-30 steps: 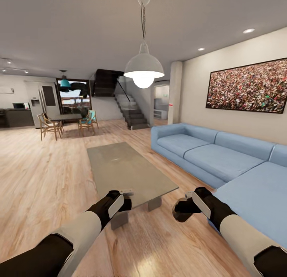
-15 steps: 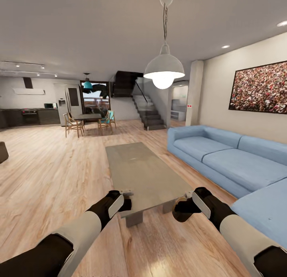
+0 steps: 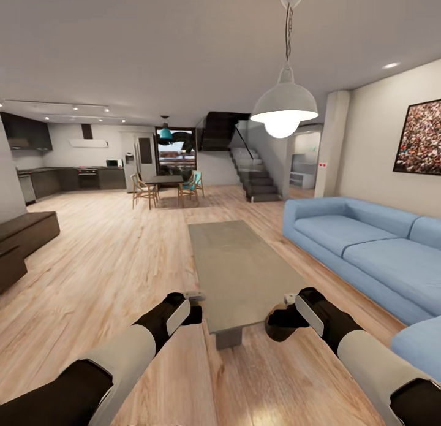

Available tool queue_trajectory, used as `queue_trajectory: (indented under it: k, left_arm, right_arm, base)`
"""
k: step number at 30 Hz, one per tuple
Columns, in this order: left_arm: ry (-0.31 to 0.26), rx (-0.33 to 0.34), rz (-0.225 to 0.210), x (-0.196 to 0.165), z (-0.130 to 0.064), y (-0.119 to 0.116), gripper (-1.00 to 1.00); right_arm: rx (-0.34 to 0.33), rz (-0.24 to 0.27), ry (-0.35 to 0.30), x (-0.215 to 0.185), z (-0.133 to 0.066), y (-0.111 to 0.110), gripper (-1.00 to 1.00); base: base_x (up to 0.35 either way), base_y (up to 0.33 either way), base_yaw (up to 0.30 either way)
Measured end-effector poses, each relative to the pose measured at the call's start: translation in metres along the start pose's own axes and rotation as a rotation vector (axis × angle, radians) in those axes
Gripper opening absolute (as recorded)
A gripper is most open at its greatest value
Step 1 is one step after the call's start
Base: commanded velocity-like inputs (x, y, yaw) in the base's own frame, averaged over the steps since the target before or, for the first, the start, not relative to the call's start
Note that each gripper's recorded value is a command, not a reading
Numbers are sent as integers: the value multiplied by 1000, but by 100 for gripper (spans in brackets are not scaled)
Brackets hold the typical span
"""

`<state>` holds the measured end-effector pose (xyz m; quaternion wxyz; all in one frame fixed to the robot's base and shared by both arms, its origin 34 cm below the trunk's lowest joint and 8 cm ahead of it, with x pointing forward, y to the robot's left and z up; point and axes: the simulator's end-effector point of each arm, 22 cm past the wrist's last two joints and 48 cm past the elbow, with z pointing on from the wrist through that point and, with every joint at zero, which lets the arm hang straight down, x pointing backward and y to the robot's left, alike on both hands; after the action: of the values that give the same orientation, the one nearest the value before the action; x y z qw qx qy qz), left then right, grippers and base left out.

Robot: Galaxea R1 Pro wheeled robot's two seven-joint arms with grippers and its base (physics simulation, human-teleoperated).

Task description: Place each of the two pumpkins and all three candles from the living room inside a cabinet in the living room (use any cabinet), then make sure every cabinet is closed, and position the cauldron so it is next to a table in the living room.

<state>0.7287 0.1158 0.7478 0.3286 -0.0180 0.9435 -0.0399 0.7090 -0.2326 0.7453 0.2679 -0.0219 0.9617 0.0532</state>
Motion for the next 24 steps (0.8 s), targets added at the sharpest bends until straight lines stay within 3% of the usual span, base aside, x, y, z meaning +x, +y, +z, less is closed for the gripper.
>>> queue_trajectory:
  k: [17,24]
  left_arm:
    - [-3,2,0,-1,-2,0,-100]
    - [-2,1,0,-1,-1,0,-100]
  right_arm:
    - [-1,0,-3,-1,-2,0,-100]
    - [-1,0,-3,-1,-1,0,-100]
  base:
    - [0,5,292]
    - [0,216,290]
